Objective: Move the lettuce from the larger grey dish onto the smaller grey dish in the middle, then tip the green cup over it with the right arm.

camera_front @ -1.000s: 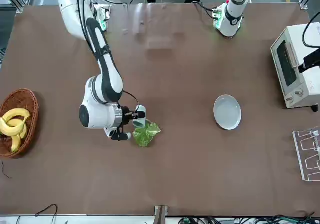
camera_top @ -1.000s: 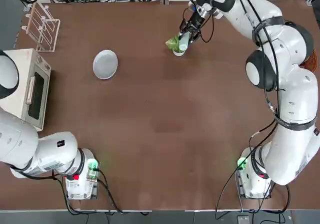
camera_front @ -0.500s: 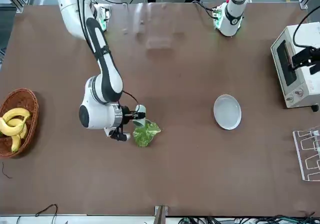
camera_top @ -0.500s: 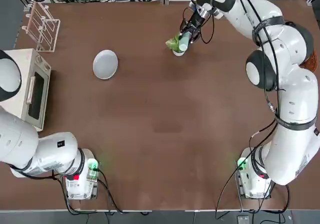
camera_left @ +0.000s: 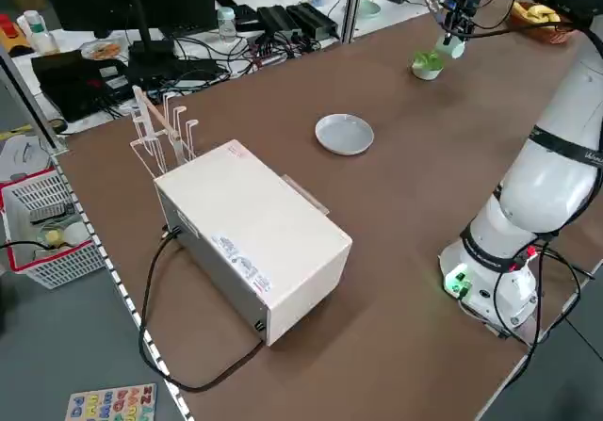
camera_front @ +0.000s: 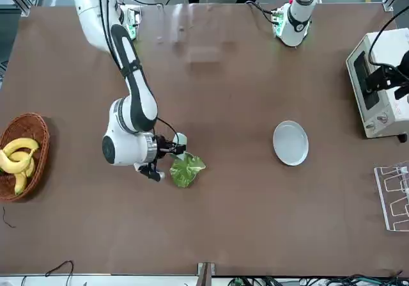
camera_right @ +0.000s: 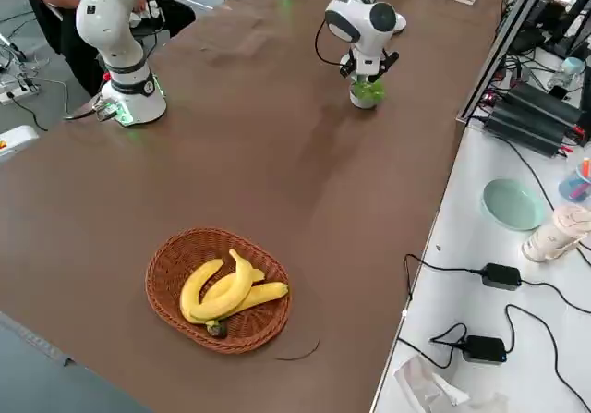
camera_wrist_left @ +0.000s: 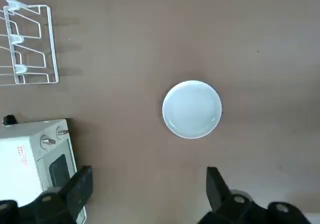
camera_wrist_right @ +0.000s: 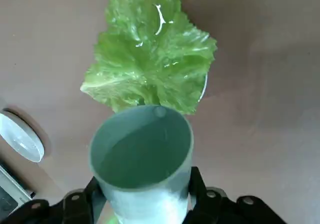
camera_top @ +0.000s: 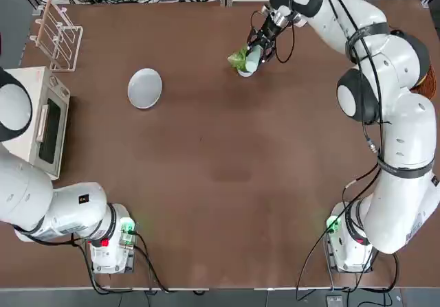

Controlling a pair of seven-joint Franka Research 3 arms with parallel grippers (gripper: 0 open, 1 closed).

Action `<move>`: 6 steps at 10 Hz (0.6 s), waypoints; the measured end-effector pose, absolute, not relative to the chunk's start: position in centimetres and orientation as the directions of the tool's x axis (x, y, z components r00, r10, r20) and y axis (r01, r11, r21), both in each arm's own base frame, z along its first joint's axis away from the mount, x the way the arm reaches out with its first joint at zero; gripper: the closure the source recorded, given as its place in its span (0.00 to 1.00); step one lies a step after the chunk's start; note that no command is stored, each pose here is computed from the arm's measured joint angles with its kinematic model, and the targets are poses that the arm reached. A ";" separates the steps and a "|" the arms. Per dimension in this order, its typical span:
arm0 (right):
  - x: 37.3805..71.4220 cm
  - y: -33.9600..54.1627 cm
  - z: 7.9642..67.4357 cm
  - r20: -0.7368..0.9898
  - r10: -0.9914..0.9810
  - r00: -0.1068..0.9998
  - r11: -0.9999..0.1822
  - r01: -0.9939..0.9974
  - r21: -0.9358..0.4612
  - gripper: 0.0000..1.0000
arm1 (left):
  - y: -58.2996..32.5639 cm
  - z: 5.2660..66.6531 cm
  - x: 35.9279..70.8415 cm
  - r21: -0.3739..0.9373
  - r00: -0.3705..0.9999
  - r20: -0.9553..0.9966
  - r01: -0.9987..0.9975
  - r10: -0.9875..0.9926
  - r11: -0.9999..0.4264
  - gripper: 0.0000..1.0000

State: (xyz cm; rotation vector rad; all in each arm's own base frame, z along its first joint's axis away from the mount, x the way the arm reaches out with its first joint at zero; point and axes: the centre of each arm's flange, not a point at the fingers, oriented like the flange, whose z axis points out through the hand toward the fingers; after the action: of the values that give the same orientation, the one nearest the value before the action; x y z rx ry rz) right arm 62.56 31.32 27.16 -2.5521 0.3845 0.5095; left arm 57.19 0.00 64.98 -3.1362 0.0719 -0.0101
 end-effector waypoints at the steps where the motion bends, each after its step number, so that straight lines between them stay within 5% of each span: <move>1: 62.6 31.3 27.1 -0.431 -0.180 0.884 -0.831 -0.371 -0.415 0.31 | -0.2 65.0 57.2 -0.004 0.999 0.008 -0.051 -0.051 -0.999 0.00; 6: 62.9 31.3 27.5 -0.399 -0.128 0.908 -0.838 -0.314 -0.446 0.31 | -1.8 64.9 57.2 -0.003 0.996 0.007 -0.084 -0.084 -0.996 0.00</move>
State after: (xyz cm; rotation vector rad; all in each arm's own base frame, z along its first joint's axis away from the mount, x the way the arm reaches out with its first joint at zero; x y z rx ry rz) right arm 62.89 31.34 27.49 -2.5521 0.3179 0.4866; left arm 57.23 -1.83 64.91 -3.1363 0.1315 -0.0119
